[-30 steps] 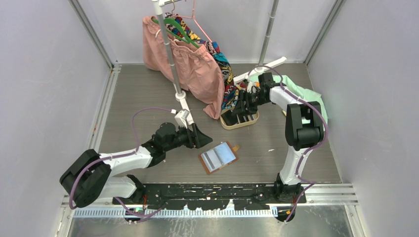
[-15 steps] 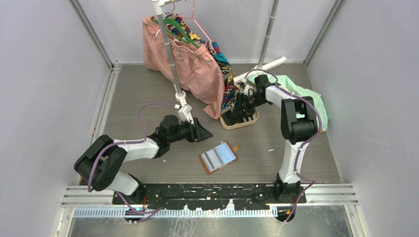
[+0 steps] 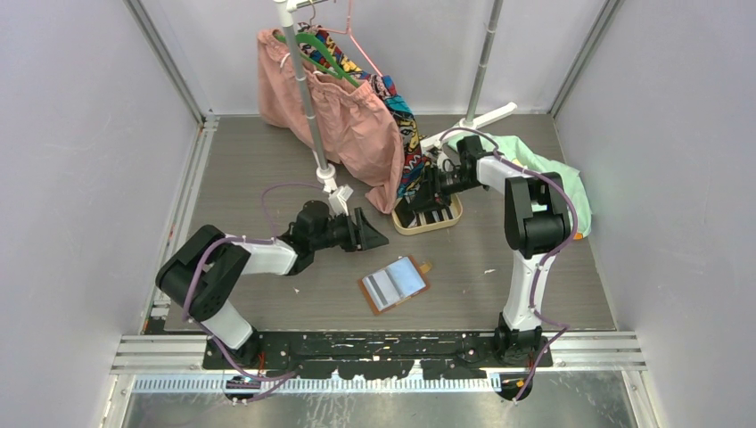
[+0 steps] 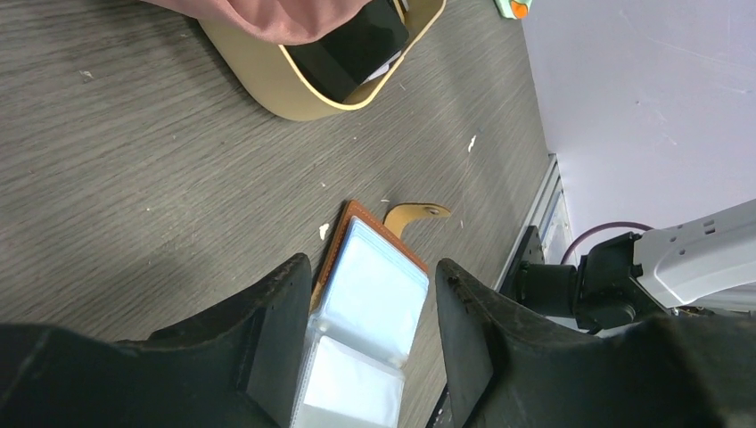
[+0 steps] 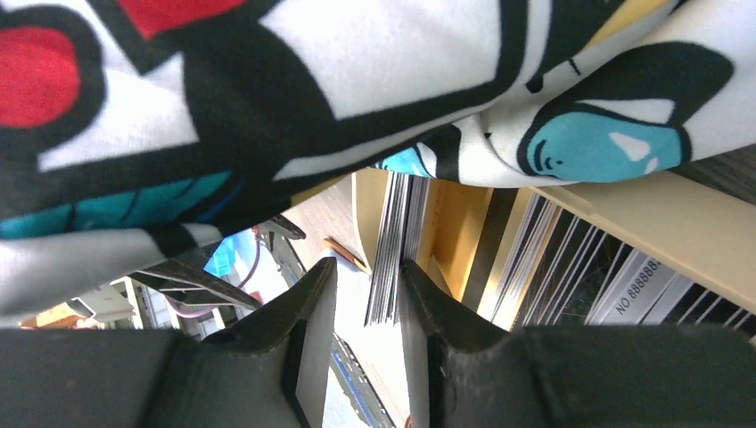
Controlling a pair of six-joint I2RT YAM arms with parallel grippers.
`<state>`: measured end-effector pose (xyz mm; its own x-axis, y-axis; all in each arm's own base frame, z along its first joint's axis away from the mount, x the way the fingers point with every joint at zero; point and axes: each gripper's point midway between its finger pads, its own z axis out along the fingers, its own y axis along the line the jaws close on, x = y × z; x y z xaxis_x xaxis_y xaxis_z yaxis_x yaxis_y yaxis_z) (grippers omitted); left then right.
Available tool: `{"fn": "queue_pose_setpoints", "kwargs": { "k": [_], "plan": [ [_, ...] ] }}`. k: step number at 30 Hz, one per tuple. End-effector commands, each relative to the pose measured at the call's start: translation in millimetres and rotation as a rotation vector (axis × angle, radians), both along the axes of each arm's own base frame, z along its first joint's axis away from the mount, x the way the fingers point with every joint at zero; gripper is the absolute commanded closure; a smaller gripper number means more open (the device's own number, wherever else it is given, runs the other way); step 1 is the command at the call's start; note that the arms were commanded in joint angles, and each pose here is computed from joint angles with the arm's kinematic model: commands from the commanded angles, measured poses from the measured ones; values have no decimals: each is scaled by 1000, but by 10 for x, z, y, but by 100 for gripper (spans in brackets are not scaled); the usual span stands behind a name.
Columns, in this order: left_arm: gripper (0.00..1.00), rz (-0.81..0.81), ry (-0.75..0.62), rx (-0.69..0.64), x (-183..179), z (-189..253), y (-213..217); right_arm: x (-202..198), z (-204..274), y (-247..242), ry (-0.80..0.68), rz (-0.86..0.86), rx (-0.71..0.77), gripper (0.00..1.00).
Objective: Put the credit cards into the card holder
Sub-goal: Pick up the credit card from the storage box.
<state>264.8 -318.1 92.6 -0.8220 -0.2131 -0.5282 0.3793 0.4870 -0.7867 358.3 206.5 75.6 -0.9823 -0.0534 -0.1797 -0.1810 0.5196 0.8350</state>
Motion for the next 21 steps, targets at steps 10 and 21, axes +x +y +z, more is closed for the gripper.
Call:
{"fn": "queue_pose_setpoints", "kwargs": {
  "k": [10,21],
  "plan": [
    [47,-29,-66,-64,138,235,-147,-42,-86,184,20,18,-65,63],
    [48,-29,-59,-52,126,201,-131,-37,102,353,36,7,73,69]
  ]
}}
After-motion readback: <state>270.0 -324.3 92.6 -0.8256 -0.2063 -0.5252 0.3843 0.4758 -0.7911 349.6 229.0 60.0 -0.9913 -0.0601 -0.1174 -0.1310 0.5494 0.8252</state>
